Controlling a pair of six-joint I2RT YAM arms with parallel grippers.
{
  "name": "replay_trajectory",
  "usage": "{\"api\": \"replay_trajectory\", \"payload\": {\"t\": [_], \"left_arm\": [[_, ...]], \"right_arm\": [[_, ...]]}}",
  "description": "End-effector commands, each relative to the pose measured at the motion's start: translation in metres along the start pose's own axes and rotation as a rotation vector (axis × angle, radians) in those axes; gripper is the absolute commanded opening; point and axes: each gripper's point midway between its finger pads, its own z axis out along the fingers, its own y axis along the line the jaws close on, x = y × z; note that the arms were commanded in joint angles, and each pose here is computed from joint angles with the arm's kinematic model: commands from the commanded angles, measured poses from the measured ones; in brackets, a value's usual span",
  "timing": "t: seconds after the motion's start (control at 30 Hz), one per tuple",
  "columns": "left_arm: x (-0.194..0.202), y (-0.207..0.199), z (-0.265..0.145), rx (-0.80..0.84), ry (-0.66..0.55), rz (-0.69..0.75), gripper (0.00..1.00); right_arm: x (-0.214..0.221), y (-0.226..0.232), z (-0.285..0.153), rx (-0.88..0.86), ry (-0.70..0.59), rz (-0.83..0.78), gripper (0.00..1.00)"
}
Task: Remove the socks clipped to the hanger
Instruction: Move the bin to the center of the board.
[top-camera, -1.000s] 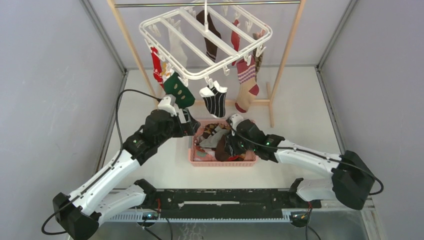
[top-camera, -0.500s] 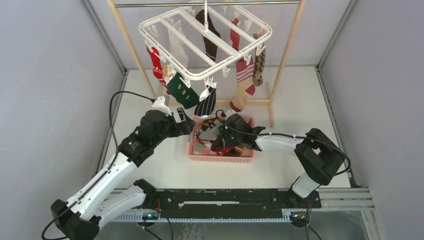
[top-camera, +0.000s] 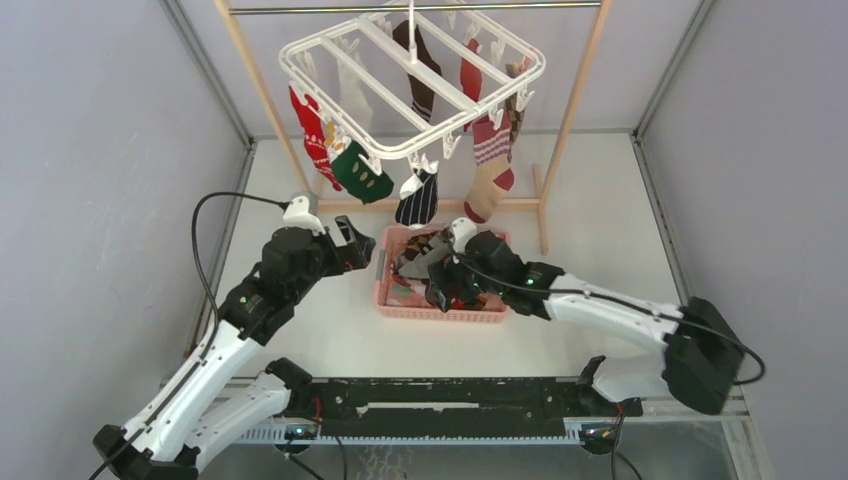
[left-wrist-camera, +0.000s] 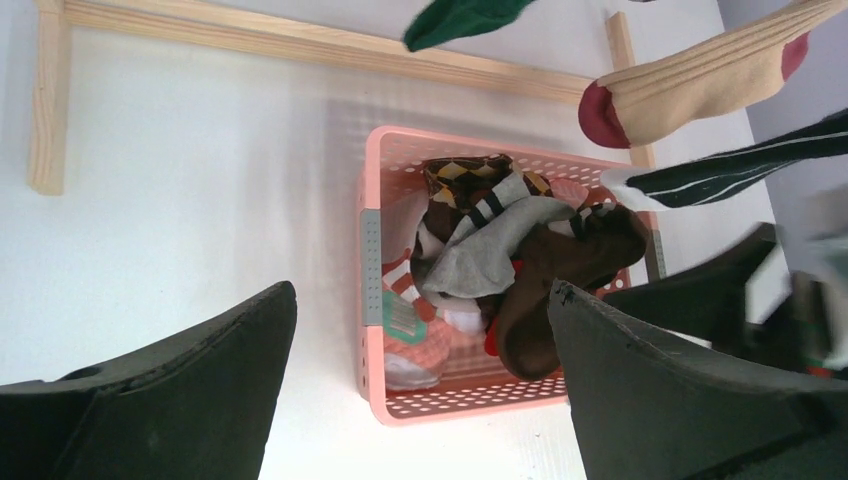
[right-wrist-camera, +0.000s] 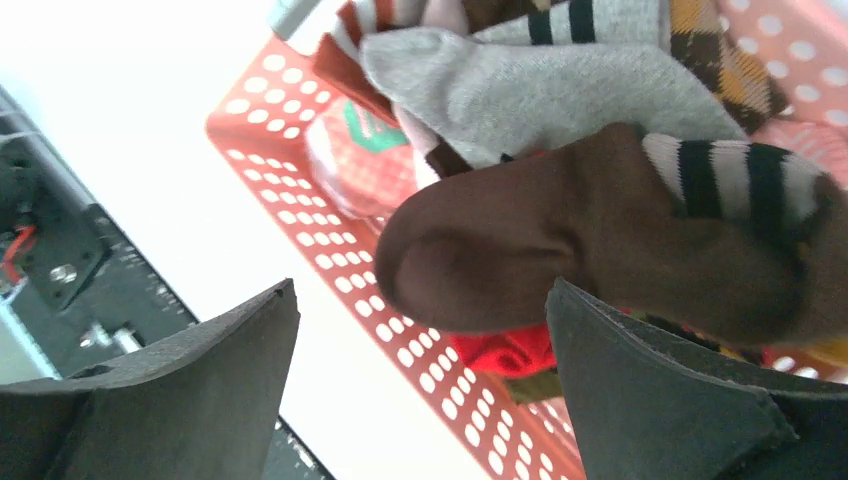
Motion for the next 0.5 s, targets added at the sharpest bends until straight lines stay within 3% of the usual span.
{"api": "replay_trajectory", "payload": {"t": [0.0,0.3,0.47], "left_arm": [[-0.008,0.005,-0.009,-0.015,-0.033,0.015,1.00],[-0.073,0.001,-0.046,-0.062,-0.203,0.026,1.00],[-0.118,0.018,-0.057,-0.208,-0.356,0.061,1.00]], "right_arm": [[-0.016,0.004,-0.043,-0.013,-0.093,-0.029,1.00],[-0.080,-0.012,-0.133,0.068,-0.434,-0.038,1.00],[-0.104,-0.073,-0.157,0.259,-0.543,0.048,1.00]]}}
